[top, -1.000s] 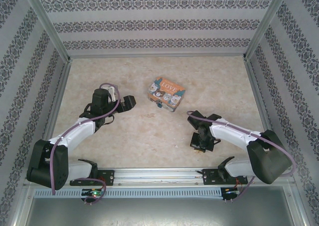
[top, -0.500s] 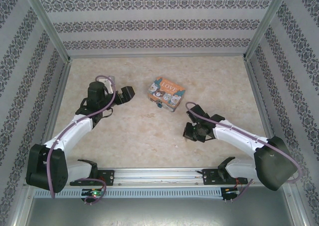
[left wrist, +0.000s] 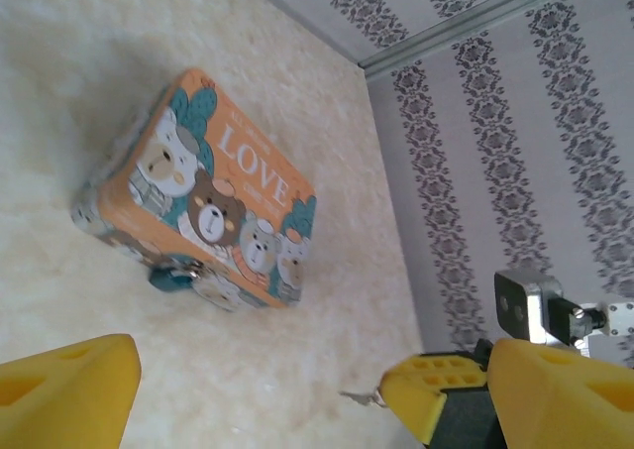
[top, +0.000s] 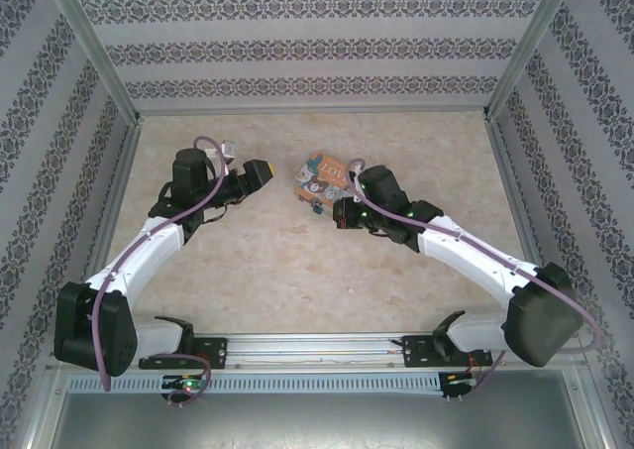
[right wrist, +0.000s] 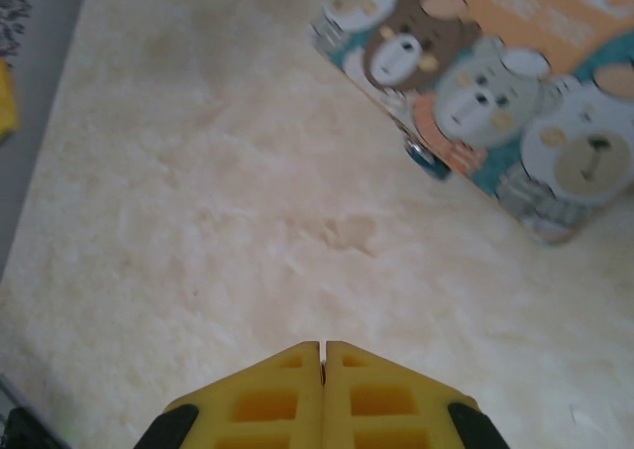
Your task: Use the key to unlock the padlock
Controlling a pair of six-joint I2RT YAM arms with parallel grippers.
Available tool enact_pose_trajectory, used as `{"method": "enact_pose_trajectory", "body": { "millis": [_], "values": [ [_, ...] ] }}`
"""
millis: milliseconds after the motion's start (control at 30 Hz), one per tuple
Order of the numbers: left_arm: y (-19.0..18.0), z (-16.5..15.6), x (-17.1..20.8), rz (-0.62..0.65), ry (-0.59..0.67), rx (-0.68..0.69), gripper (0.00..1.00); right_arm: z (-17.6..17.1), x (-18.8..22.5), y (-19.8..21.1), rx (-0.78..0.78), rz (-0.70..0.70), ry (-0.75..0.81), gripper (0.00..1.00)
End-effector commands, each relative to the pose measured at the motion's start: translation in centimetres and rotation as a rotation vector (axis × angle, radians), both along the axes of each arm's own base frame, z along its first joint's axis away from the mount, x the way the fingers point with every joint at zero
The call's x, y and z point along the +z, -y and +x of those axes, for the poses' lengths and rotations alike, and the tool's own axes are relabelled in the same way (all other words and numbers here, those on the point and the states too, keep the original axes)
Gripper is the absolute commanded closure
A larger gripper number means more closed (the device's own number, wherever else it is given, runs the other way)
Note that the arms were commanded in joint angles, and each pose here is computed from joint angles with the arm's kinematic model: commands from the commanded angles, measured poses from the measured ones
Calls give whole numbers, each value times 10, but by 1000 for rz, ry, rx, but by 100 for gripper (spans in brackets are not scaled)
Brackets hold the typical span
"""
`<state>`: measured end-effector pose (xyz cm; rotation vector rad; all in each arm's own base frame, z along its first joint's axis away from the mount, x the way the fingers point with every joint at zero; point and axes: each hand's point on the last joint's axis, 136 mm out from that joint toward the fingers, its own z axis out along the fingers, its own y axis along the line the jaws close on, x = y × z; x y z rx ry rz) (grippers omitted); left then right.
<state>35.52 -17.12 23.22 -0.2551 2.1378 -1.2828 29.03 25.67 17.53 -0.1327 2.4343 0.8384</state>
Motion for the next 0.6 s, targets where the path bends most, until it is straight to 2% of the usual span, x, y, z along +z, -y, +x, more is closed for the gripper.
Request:
{"method": "enact_pose_trajectory", "body": {
  "millis": [0, 233, 367, 567],
  "values": [
    [6, 3, 15, -194, -110, 16, 10, 10, 24, -22, 75, 34, 91, 100],
    [15, 6, 12, -409, -262, 65, 10, 26, 46, -46, 97, 71, 156, 100],
    [31, 7, 13, -530, -350, 31, 10, 35, 57, -59, 98, 88, 198, 100],
    [55, 10, 15, -652, -398, -7, 10, 46, 69, -77, 107, 109, 246, 100]
  ]
}}
